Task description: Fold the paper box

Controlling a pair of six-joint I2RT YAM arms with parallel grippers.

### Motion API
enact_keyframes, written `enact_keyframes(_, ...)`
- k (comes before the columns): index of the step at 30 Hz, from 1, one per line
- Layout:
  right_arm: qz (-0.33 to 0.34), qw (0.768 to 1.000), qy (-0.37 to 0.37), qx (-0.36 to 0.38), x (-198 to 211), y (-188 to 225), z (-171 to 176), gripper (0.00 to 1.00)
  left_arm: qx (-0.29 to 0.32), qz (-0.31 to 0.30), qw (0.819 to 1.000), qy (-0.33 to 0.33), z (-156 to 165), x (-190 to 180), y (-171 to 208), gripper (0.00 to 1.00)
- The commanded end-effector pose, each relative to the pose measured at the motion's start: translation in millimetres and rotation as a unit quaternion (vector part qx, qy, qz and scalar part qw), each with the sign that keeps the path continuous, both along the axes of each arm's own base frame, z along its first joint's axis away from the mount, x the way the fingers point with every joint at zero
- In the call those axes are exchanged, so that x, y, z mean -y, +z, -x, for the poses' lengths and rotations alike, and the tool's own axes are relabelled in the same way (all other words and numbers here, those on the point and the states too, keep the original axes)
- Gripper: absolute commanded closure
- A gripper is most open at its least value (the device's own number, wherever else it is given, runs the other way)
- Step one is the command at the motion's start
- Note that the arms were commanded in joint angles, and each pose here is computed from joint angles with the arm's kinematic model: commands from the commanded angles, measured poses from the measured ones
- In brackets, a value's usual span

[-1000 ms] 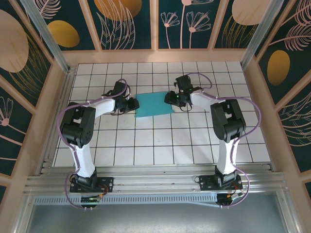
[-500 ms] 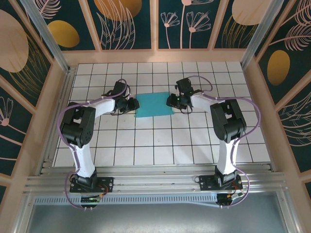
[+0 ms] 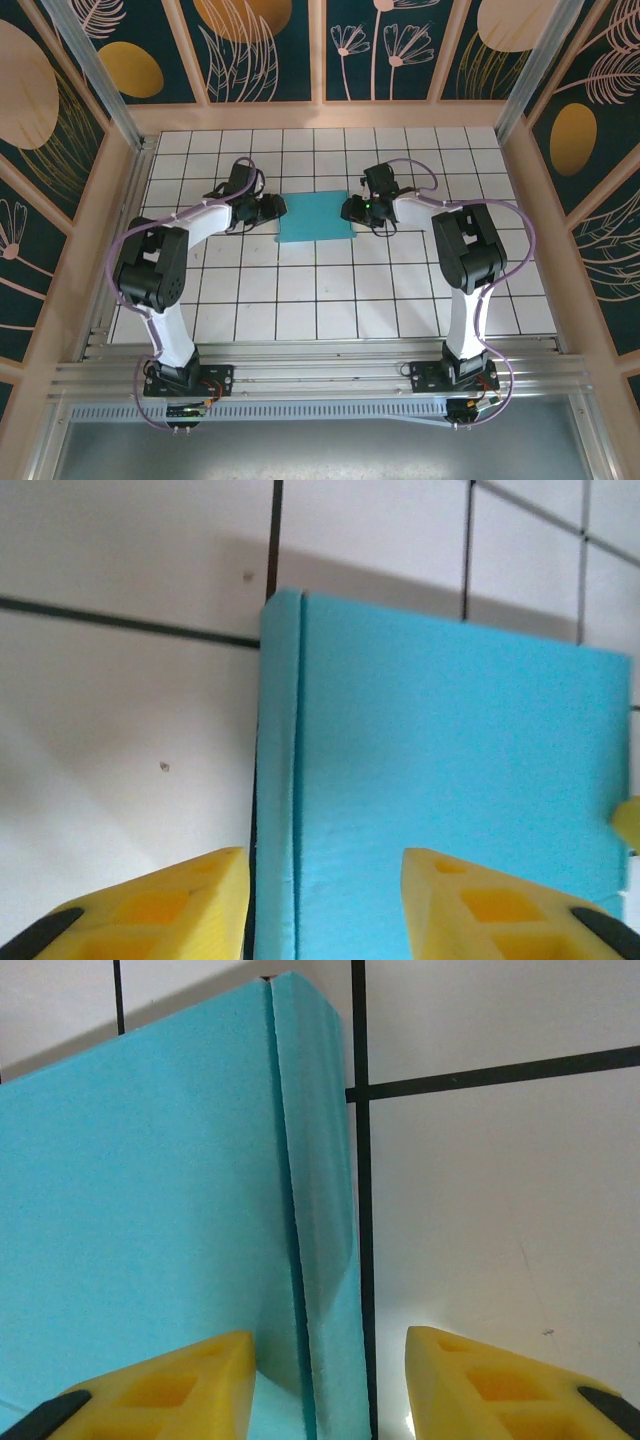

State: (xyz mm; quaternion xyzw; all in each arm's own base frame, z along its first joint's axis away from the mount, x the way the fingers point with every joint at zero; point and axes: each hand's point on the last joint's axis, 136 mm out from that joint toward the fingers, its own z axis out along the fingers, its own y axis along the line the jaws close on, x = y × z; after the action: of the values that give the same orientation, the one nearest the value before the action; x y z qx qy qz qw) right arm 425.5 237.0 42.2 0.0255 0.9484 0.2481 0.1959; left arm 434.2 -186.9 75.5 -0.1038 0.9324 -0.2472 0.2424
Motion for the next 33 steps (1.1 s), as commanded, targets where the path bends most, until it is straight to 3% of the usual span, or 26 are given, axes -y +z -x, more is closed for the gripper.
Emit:
enact_keyframes(1,-0.007,1.000,0.008,0.014,-4,17,-7,0.55,0.019,-0.004,1.000,0.018,-6,-6,13,0.54)
enact_keyframes(7,-0.057,0.998,0.021,-0.012,-16,0,-4,0.64,0.002,0.022,0.999,0.023,-3,-6,-6,0.51)
enact_keyframes(16,-0.112,0.992,0.002,-0.053,5,-31,3,0.78,0.012,0.033,0.999,0.000,-6,-3,-11,0.48)
enact_keyframes(20,-0.136,0.989,-0.001,-0.066,18,-43,7,0.79,0.019,0.065,0.998,0.003,-10,-5,-3,0.47)
enact_keyframes(27,-0.182,0.980,-0.009,-0.078,31,-52,10,0.79,0.035,0.166,0.985,-0.037,-10,24,20,0.43)
enact_keyframes(33,-0.190,0.979,-0.011,-0.080,35,-55,9,0.79,0.019,0.176,0.984,-0.031,-13,26,8,0.43)
